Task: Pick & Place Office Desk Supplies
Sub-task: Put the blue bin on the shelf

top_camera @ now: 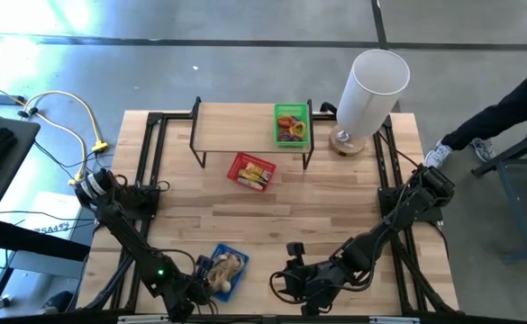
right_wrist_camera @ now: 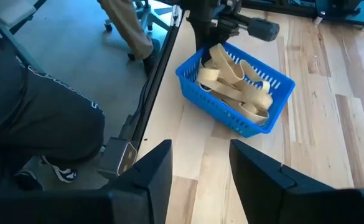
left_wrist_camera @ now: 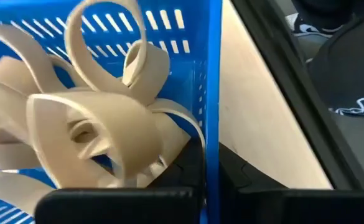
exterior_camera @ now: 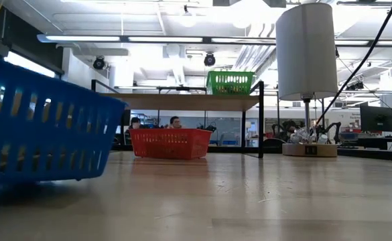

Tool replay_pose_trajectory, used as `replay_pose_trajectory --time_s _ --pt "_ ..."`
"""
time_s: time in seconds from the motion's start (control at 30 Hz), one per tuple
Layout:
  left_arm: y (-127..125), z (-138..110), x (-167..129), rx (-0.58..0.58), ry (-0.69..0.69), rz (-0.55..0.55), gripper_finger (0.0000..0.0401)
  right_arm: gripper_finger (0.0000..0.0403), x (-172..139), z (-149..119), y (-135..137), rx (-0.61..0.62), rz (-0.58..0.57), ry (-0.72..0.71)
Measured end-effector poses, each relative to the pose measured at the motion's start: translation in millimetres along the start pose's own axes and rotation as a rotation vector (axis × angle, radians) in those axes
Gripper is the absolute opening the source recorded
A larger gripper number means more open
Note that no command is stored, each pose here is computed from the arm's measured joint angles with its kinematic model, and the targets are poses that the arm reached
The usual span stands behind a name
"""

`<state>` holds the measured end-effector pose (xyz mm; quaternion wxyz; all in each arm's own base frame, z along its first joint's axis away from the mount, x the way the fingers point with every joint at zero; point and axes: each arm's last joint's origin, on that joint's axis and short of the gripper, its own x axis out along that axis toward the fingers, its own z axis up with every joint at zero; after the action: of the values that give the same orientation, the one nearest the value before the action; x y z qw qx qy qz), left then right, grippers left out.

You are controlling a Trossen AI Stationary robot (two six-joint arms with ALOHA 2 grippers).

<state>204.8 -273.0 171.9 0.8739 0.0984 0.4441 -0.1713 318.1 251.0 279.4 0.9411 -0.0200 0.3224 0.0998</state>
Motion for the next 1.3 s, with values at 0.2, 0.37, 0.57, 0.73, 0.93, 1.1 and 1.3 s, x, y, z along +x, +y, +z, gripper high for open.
replay_pose_trajectory --time_s 0.2,0.37,0.57,0.73,0.93,1.1,1.3 --pt "13 14 -25 -0.004 -0.064 -0.017 0.0003 0.0148 0 0 0 -0.025 0.0 -0.002" --pt "36 24 -53 0.007 -0.096 0.008 0.0002 0.0148 0 1 -1 -0.023 0.001 -0.01" --pt "68 28 -86 0.054 -0.101 0.057 0.0002 0.0148 0 3 0 -0.065 0.004 -0.027" --pt "107 25 -108 0.079 -0.051 0.174 0.0001 0.0148 2 5 -4 -0.097 -0.009 -0.036" --pt "160 24 -139 0.107 -0.045 0.324 0.0001 0.0148 6 9 -15 -0.092 -0.034 -0.035" --pt "202 25 -168 0.122 -0.044 0.463 0.0001 0.0148 9 12 -26 -0.114 -0.051 -0.032" --pt "253 9 -190 0.126 0.031 0.592 0.0001 0.0148 13 17 -40 -0.133 -0.074 -0.043"
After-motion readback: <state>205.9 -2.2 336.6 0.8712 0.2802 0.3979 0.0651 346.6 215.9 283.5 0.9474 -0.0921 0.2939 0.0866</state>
